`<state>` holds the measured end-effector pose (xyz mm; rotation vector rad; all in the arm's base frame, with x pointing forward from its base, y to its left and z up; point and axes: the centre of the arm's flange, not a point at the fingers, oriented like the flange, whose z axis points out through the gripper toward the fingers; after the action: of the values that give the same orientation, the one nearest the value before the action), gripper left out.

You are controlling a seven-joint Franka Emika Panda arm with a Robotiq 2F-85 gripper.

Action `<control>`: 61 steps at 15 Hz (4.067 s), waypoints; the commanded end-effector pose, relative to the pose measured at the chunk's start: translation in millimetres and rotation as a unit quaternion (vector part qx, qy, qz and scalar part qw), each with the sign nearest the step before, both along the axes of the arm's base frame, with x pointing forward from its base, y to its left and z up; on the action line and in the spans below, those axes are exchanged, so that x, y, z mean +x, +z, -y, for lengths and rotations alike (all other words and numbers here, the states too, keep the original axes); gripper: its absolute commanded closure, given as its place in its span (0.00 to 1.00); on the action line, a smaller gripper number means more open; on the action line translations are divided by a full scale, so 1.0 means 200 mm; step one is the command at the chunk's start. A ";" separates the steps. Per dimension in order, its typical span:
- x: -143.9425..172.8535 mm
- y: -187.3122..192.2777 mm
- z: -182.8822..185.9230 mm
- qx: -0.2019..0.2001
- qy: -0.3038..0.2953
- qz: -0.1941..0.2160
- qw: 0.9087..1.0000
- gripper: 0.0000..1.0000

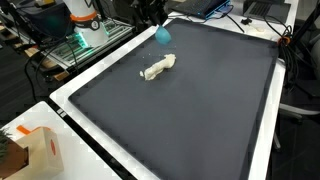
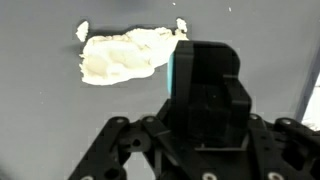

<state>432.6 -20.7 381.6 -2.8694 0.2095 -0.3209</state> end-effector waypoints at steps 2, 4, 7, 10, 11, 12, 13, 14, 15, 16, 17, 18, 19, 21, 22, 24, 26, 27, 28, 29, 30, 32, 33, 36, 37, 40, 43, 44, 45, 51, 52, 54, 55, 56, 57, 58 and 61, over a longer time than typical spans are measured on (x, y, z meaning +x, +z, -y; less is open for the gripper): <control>-0.01 0.22 -0.09 -0.069 0.014 -0.035 0.997 0.75; -0.01 0.28 -0.13 -0.099 0.018 -0.041 0.994 0.75; 0.00 0.36 -0.19 -0.134 0.027 -0.049 0.989 0.75; 0.01 0.42 -0.25 -0.165 0.032 -0.053 0.984 0.75; 0.02 0.43 -0.27 -0.175 0.036 -0.054 0.982 0.75; 0.02 0.45 -0.29 -0.183 0.039 -0.056 0.981 0.75; 0.02 0.46 -0.31 -0.191 0.041 -0.057 0.979 0.75; 0.02 0.47 -0.33 -0.199 0.043 -0.059 0.977 0.75; 0.02 0.48 -0.34 -0.206 0.045 -0.060 0.976 0.75; 0.02 0.48 -0.35 -0.210 0.046 -0.066 0.974 0.75; 0.03 0.45 -0.32 -0.192 0.048 -0.055 0.979 0.75; 0.03 0.46 -0.33 -0.193 0.049 -0.055 0.978 0.50; 0.03 0.46 -0.33 -0.192 0.049 -0.055 0.979 0.50; 0.03 0.45 -0.32 -0.192 0.048 -0.056 0.979 0.50; 0.03 0.45 -0.32 -0.192 0.048 -0.057 0.979 0.50; 0.03 0.45 -0.32 -0.191 0.048 -0.057 0.979 0.50; 0.03 0.44 -0.32 -0.191 0.048 -0.057 0.979 0.50; 0.04 0.44 -0.33 -0.204 0.032 -0.065 0.976 0.75; 0.04 0.45 -0.35 -0.213 0.013 -0.072 0.974 0.75; 0.05 0.45 -0.37 -0.229 -0.006 -0.077 0.970 0.75; 0.05 0.44 -0.39 -0.249 -0.035 -0.076 0.965 0.75; 0.07 0.43 -0.43 -0.282 -0.073 -0.070 0.954 0.75; 0.07 0.42 -0.46 -0.300 -0.091 -0.070 0.947 0.75; 0.09 0.38 -0.52 -0.358 -0.138 -0.073 0.921 0.75; 0.11 0.35 -0.54 -0.377 -0.154 -0.076 0.910 0.75; 0.14 0.28 -0.58 -0.432 -0.203 -0.086 0.874 0.75; 0.19 0.19 -0.60 -0.486 -0.252 -0.091 0.832 0.75; 0.20 0.16 -0.60 -0.505 -0.264 -0.096 0.816 0.75; 0.22 0.13 -0.60 -0.522 -0.278 -0.099 0.800 0.75; 0.29 -0.08 -0.61 -0.591 -0.304 -0.123 0.737 0.75; 0.31 -0.11 -0.61 -0.593 -0.300 -0.124 0.737 0.75; 0.34 -0.16 -0.61 -0.593 -0.289 -0.127 0.740 0.75; 0.35 -0.19 -0.62 -0.595 -0.285 -0.128 0.740 0.75; 0.36 -0.21 -0.62 -0.596 -0.282 -0.129 0.740 0.75; 0.37 -0.22 -0.62 -0.598 -0.279 -0.130 0.740 0.75; 0.38 -0.24 -0.63 -0.598 -0.275 -0.131 0.741 0.75; 0.40 -0.28 -0.64 -0.603 -0.264 -0.132 0.741 0.75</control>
<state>503.7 104.9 331.1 -4.0160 1.4119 -0.1184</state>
